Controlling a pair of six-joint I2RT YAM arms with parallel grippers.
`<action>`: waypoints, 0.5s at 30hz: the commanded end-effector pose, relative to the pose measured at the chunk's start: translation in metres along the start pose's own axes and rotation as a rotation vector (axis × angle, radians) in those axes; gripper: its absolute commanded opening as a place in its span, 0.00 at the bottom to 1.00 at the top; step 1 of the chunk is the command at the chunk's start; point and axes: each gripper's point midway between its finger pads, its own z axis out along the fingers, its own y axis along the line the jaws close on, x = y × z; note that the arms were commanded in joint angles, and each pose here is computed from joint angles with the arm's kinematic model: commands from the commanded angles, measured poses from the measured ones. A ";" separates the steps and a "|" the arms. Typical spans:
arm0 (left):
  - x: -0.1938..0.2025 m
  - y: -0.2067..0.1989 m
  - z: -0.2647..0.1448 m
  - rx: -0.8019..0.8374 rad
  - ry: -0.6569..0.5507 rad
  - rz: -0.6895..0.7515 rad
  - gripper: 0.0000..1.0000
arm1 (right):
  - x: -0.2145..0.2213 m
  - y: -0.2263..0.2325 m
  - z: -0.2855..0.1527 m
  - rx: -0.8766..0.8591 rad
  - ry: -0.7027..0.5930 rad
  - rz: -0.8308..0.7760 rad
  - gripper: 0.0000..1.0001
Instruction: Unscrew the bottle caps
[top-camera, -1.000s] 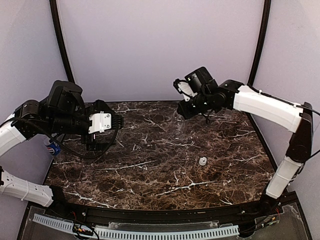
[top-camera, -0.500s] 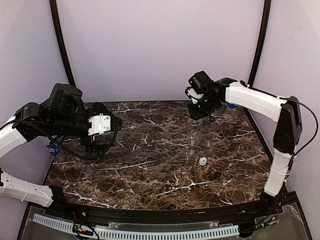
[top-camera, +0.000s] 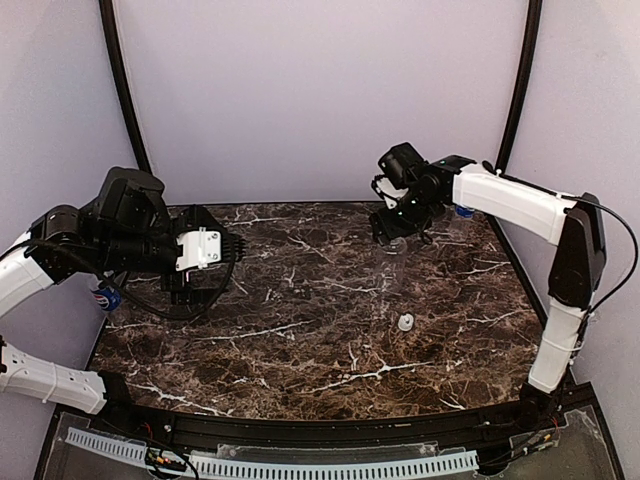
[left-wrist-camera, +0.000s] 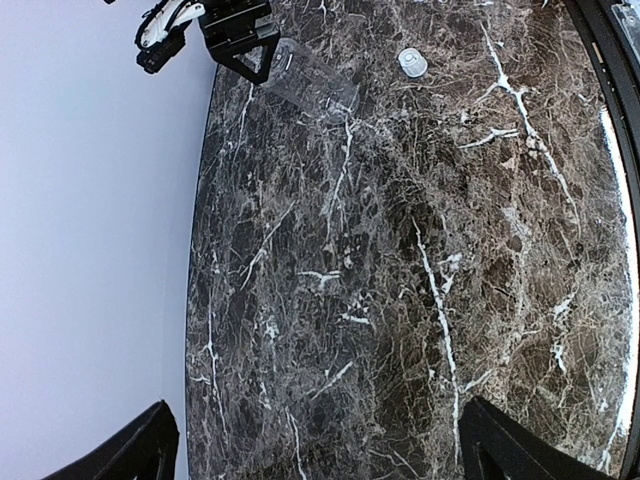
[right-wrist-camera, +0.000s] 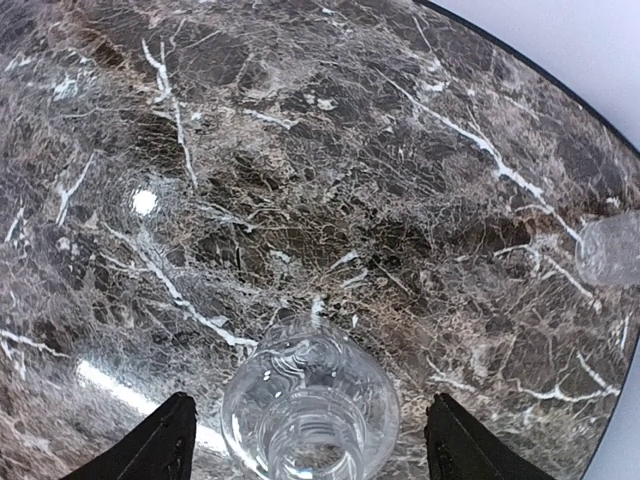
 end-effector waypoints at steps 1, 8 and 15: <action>0.002 0.001 -0.003 -0.012 -0.004 -0.009 0.99 | -0.022 -0.005 -0.039 -0.018 -0.093 -0.028 0.80; 0.017 0.011 0.000 -0.072 0.021 -0.124 0.99 | -0.060 -0.054 -0.083 0.080 -0.231 0.028 0.97; 0.081 0.021 0.001 -0.213 0.084 -0.525 0.99 | -0.089 -0.184 -0.101 0.271 -0.386 0.210 0.81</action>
